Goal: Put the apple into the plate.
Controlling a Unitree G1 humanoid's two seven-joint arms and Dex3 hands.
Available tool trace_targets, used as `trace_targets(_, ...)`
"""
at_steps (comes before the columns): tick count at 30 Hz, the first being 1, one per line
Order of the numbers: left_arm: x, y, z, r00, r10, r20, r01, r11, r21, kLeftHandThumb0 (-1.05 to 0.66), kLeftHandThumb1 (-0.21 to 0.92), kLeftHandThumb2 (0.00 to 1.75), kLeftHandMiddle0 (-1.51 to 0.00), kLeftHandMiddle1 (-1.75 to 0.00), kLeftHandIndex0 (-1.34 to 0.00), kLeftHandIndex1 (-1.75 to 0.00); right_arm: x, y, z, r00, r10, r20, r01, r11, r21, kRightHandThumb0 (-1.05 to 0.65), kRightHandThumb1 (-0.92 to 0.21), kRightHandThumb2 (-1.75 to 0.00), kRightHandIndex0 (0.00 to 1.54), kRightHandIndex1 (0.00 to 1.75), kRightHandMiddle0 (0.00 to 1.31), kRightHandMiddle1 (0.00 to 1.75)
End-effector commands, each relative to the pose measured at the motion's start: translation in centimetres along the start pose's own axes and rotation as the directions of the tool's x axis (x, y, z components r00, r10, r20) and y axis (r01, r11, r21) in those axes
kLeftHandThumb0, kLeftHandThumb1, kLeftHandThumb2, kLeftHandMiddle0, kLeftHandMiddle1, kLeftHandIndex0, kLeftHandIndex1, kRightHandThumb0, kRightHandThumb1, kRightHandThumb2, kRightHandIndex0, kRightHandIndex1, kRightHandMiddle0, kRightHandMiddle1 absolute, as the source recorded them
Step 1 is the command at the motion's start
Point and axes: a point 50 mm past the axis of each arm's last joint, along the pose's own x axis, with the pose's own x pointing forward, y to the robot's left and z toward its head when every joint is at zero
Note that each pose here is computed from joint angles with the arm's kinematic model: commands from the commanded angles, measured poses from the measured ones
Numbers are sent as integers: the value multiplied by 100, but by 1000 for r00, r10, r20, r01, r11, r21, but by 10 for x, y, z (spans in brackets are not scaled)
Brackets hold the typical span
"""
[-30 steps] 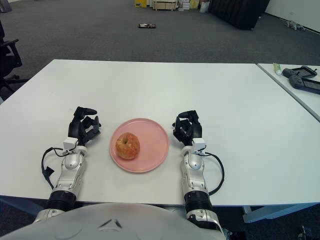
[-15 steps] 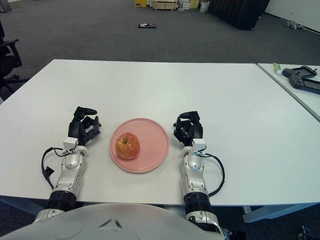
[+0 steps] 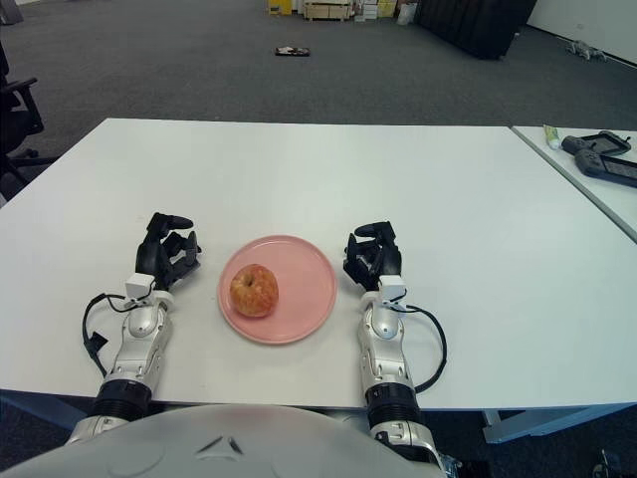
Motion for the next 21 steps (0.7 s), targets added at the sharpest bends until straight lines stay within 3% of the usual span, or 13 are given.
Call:
trace_targets(1, -6, 3, -8, 999, -12, -46, 14, 1000, 27, -39, 65, 91, -61, -175, -36, -175, -9, -5, -16, 995, -14, -95, 13, 1000, -6, -38, -72, -80, 51, 150, 31, 175)
trace_targets(21, -7, 2, -7, 996, -30, -85, 35, 998, 57, -39, 64, 92, -62, -174, -37, -175, -10, -6, -14, 996, -14, -91, 17, 999, 34, -37, -73, -80, 51, 152, 31, 175)
